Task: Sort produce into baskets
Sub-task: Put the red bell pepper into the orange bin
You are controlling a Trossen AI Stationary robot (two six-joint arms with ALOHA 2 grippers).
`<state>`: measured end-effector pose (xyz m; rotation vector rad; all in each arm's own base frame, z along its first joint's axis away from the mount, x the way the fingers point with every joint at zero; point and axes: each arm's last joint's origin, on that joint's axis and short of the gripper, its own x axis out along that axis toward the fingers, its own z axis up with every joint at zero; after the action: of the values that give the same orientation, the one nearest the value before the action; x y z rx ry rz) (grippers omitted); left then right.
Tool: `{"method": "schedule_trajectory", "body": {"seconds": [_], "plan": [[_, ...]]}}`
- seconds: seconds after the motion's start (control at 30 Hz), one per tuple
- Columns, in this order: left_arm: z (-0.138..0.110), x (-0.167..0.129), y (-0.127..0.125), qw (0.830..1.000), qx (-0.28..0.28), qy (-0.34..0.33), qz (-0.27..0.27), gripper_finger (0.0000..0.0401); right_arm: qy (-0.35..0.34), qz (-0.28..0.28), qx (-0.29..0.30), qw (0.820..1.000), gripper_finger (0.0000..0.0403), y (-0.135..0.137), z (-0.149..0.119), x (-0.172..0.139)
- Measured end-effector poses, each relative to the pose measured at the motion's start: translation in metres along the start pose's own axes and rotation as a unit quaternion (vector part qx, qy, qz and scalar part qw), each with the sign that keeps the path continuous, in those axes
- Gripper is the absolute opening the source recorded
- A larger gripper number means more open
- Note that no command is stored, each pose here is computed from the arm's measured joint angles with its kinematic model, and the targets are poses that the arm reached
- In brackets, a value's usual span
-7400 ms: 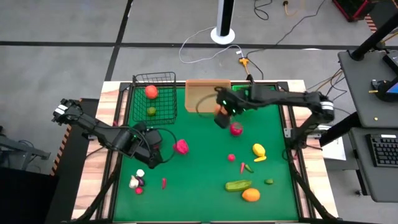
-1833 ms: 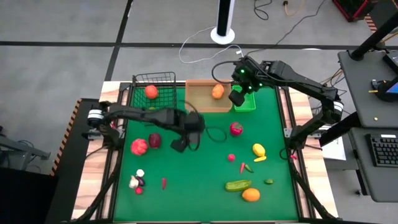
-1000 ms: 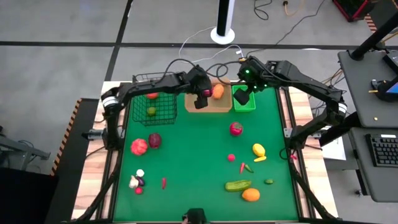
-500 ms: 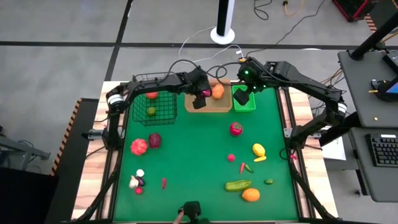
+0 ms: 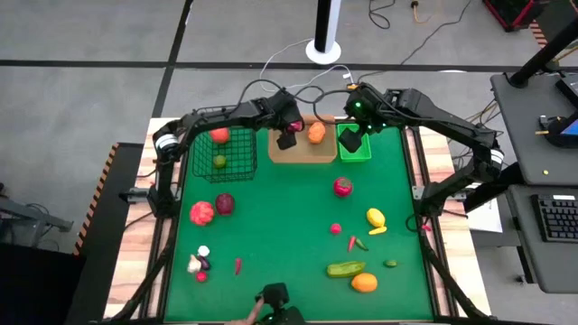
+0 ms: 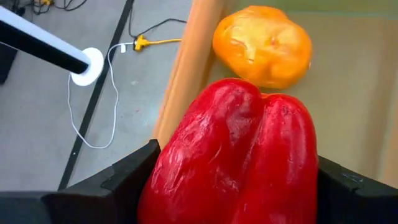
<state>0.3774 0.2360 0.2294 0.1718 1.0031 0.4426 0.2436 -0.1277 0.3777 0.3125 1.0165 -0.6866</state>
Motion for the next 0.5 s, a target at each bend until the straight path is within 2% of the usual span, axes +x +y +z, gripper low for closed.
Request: {"method": "schedule_trajectory", "body": {"seconds": [0.13, 0.23, 0.37, 0.5], "plan": [[0.019, -0.018, 0.009, 1.0, 0.019, 0.012, -0.013, 0.0279, 0.0, 0.0, -0.002, 1.0, 0.0354, 0.0, 0.0, 0.0], [0.03, -0.02, 0.019, 0.998, 0.025, 0.039, -0.034, 0.0279, 0.0, 0.0, -0.003, 1.0, 0.0354, 0.0, 0.0, 0.0], [0.039, -0.006, 0.025, 0.993, 0.024, 0.084, -0.085, 0.0279, 0.001, 0.0, -0.004, 1.0, 0.0354, 0.0, 0.0, 0.0], [0.04, 0.02, 0.018, 0.983, 0.024, 0.138, -0.119, 0.0279, 0.001, 0.0, -0.008, 1.0, 0.0354, 0.0, 0.0, 0.0]]}}
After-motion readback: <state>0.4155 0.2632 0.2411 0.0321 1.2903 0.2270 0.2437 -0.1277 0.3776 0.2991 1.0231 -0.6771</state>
